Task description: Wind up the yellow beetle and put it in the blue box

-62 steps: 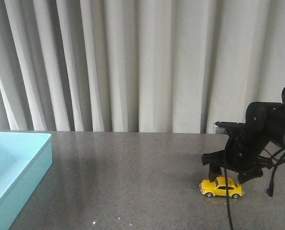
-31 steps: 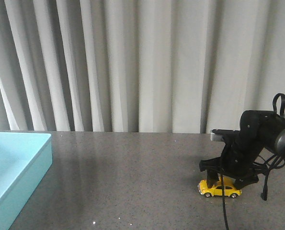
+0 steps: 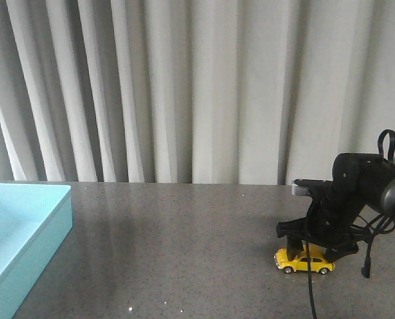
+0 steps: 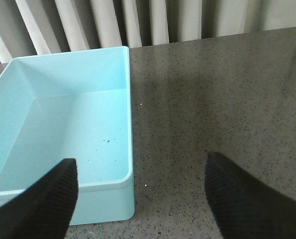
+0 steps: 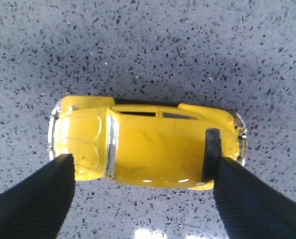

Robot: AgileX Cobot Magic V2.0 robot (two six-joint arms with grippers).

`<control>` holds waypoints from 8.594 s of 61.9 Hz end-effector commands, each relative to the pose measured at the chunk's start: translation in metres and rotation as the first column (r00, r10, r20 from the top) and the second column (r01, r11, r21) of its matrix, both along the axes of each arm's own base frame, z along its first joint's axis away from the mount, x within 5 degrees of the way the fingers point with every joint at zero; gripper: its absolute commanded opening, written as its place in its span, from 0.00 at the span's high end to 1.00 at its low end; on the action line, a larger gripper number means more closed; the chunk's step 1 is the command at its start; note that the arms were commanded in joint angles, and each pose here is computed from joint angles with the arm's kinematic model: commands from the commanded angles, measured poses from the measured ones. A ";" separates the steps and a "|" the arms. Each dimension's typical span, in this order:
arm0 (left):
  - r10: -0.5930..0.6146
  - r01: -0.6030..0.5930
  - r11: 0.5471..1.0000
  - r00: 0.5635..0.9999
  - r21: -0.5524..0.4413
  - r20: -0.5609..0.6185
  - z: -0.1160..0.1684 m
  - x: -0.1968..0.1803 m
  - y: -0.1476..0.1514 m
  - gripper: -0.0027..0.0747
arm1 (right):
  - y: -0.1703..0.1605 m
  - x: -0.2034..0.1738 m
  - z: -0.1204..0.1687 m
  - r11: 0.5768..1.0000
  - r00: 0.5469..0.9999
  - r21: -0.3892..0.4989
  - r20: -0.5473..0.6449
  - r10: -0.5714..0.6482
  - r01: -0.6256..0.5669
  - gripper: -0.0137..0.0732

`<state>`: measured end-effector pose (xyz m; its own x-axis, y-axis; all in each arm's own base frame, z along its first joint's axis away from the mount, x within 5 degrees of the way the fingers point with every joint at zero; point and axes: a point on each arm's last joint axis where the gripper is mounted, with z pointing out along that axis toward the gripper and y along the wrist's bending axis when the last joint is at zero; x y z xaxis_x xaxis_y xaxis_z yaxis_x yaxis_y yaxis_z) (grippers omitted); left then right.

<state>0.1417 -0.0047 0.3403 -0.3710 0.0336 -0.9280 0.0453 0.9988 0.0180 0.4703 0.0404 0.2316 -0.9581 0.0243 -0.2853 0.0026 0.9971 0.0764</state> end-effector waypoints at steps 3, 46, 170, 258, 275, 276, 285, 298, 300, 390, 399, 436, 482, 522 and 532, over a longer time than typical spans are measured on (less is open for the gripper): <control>-0.003 0.004 1.000 0.996 -0.011 0.089 0.015 0.003 -0.001 0.30 | -0.002 0.001 0.019 1.000 0.998 -0.007 0.070 -0.009 0.010 0.20; -0.004 0.004 1.000 0.998 -0.011 0.069 0.013 0.002 -0.001 0.30 | -0.025 0.003 0.010 0.992 0.996 -0.101 0.038 -0.077 0.081 0.20; -0.004 0.005 1.000 0.999 -0.005 0.039 0.010 0.003 -0.001 0.30 | -0.018 -0.146 0.214 0.989 0.833 -0.086 0.533 0.146 -0.119 0.20; -0.402 0.470 0.796 0.882 0.381 -0.247 0.026 0.141 -0.023 0.30 | -0.029 -0.318 0.105 0.997 0.825 -0.053 0.561 0.075 -0.055 0.20; -0.511 0.668 0.635 0.740 0.388 -0.436 -0.006 0.214 -0.043 0.30 | -0.029 -0.318 0.105 0.997 0.825 -0.053 0.561 0.075 -0.055 0.20; -0.517 0.677 0.624 0.732 0.390 -0.443 -0.006 0.217 -0.045 0.30 | -0.029 -0.318 0.105 0.997 0.825 -0.053 0.561 0.075 -0.055 0.20; -0.544 0.744 0.539 0.666 0.395 -0.511 -0.026 0.247 -0.057 0.30 | -0.029 -0.318 0.105 0.997 0.825 -0.053 0.561 0.075 -0.055 0.20; -0.515 0.784 0.456 0.618 0.421 -0.593 -0.047 0.281 -0.063 0.30 | -0.029 -0.318 0.105 0.997 0.825 -0.053 0.561 0.075 -0.055 0.20; -0.515 0.792 0.451 0.608 0.413 -0.604 -0.049 0.286 -0.063 0.30 | -0.029 -0.318 0.105 0.997 0.824 -0.054 0.561 0.076 -0.055 0.20; -0.577 0.790 0.537 0.599 0.295 -0.555 -0.020 0.308 -0.076 0.66 | -0.029 -0.318 0.105 0.997 0.824 -0.054 0.561 0.076 -0.055 0.20; -0.533 0.697 0.668 0.693 0.260 -0.486 0.019 0.290 -0.068 0.66 | -0.029 -0.318 0.105 0.997 0.824 -0.054 0.561 0.076 -0.055 0.20; -0.105 0.189 0.965 0.915 0.184 -0.388 0.097 0.234 0.035 0.66 | -0.029 -0.318 0.105 0.997 0.825 -0.054 0.560 0.076 -0.055 0.20; 0.039 0.001 0.998 0.751 0.059 -0.659 -0.030 0.297 0.107 0.66 | -0.029 -0.318 0.105 0.997 0.825 -0.054 0.560 0.076 -0.055 0.20; -0.003 0.001 1.000 0.798 -0.005 -0.603 -0.033 0.307 0.103 0.19 | -0.029 -0.318 0.105 0.997 0.824 -0.054 0.561 0.076 -0.055 0.20; -0.046 0.021 0.998 0.831 -0.052 -0.555 0.005 0.288 0.092 0.21 | -0.029 -0.318 0.105 0.997 0.824 -0.054 0.561 0.076 -0.055 0.20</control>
<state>0.4506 0.0972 0.2810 -0.9037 0.0301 -0.4271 0.0561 0.9972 -0.0485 0.1496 0.0124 0.3239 -0.6955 -0.0516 -0.7167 -0.0957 0.9952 0.0212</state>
